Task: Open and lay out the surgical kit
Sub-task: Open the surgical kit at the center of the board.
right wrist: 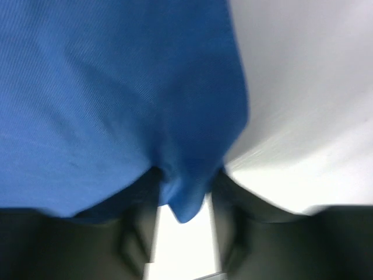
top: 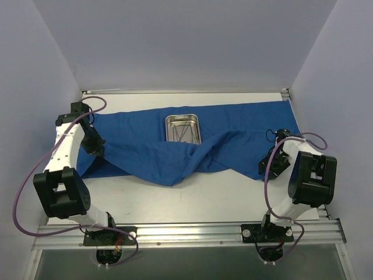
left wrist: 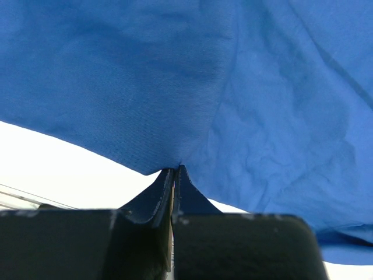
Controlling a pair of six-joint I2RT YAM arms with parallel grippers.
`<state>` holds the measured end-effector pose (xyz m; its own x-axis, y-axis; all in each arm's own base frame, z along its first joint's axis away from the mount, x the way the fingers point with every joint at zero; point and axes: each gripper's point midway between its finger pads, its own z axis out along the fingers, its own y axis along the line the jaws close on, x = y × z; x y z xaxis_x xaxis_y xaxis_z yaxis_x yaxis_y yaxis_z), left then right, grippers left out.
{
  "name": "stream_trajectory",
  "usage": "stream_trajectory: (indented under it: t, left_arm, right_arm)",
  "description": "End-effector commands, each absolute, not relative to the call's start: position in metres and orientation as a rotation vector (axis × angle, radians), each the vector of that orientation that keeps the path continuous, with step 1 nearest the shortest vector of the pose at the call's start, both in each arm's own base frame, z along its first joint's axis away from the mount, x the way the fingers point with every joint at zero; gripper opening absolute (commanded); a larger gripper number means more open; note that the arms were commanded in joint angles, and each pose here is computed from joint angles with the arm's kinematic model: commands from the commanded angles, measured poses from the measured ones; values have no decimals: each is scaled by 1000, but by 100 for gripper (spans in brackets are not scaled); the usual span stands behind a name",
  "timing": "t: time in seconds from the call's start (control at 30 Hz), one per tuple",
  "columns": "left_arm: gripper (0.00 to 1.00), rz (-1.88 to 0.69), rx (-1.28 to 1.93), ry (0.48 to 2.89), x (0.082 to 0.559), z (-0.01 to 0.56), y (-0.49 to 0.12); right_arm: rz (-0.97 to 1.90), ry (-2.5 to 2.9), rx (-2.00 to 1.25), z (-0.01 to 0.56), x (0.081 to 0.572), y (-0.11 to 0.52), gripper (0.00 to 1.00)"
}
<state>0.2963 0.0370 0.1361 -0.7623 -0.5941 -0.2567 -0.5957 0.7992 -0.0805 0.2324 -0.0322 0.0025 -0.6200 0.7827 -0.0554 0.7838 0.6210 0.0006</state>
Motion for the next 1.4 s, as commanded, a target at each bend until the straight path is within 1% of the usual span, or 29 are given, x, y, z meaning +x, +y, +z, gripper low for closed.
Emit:
stream_trajectory:
  t: [0.0,0.1,0.13,0.17,0.27,0.3,0.33,0.4,0.43,0.5,0.7,0.87,0.97,1.13,1.37]
  left_arm:
    - [2,26,-878,2669,310,153,42]
    - [2,28,-887,2667,312,154,43]
    - [2,26,-889,2668,312,155,43]
    - [2,12,-889,2667,313,155,42]
    - [2,-8,-890,2657,316,156,40]
    - [2,-17,-891,2659,317,156,39]
    - [2,-19,-896,2660,317,155,38]
    - [2,-26,-906,2659,314,155,37]
    - [2,-24,-909,2654,313,155,37]
    - [2,-17,-926,2629,307,162,39]
    - [2,5,-943,2524,293,189,45]
    - [2,34,-968,2474,267,209,50]
    - [2,50,-959,2443,254,216,51]
    - [2,46,-980,2432,236,213,49]
    - [2,10,-972,2345,217,228,44]
  right_arm:
    - [-277,2766,1383,-11,213,-63,31]
    - [-308,2740,1345,13,222,-74,20]
    - [-321,2746,1320,19,223,-78,19]
    - [-329,2737,1306,27,226,-82,10]
    - [-395,2726,1239,53,236,-97,0]
    - [-441,2736,1232,61,232,-103,0]
    - [-449,2705,1209,74,241,-110,0]
    - [-494,2722,1171,87,238,-120,0]
    - [-514,2687,1161,99,245,-128,0]
    - [-487,2677,1140,111,245,-137,0]
    - [-311,2603,1052,145,270,-129,0]
    - [-283,2543,959,171,278,-111,0]
    - [-333,2523,880,183,284,-105,0]
    - [-557,2455,786,208,292,-116,0]
    - [-603,2396,816,229,299,-129,0]
